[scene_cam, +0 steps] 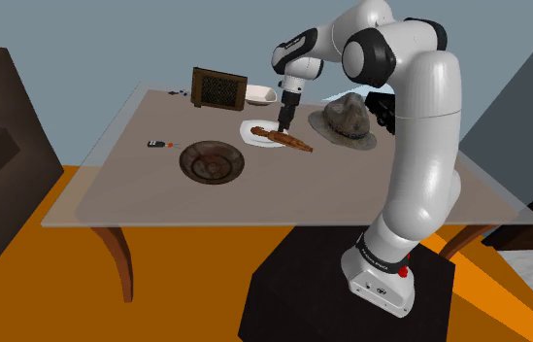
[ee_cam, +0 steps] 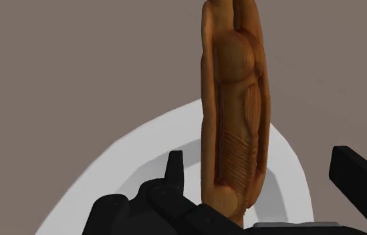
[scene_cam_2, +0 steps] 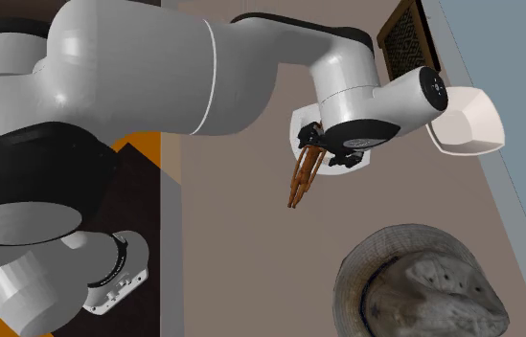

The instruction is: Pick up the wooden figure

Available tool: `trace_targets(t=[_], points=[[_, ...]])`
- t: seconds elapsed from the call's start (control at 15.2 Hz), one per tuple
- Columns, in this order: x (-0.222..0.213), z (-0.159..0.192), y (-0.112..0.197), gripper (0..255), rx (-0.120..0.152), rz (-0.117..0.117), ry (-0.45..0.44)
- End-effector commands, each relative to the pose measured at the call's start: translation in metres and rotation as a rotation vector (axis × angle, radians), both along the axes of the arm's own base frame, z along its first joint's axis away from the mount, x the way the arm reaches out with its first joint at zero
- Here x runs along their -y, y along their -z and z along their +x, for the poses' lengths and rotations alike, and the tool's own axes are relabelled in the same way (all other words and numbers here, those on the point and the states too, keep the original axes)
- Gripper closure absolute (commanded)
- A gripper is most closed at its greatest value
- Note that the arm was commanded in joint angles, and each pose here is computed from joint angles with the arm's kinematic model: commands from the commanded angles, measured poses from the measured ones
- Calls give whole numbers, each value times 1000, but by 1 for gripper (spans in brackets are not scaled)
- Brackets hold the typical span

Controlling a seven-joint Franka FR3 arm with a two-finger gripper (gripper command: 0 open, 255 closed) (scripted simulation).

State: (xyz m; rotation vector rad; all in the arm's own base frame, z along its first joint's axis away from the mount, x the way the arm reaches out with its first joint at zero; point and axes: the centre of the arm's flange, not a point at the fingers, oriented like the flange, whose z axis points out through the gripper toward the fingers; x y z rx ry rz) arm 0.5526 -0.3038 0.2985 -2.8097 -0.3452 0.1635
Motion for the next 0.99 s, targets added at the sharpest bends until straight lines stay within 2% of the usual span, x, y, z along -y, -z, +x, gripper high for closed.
trace_targets(t=[0.0, 0.33, 0.4, 0.92], points=[[1, 1, 11, 0, 0, 0, -1], [1, 1, 30, 0, 0, 0, -1], [1, 2, 30, 255, 0, 0, -1], [1, 2, 29, 255, 0, 0, -1]])
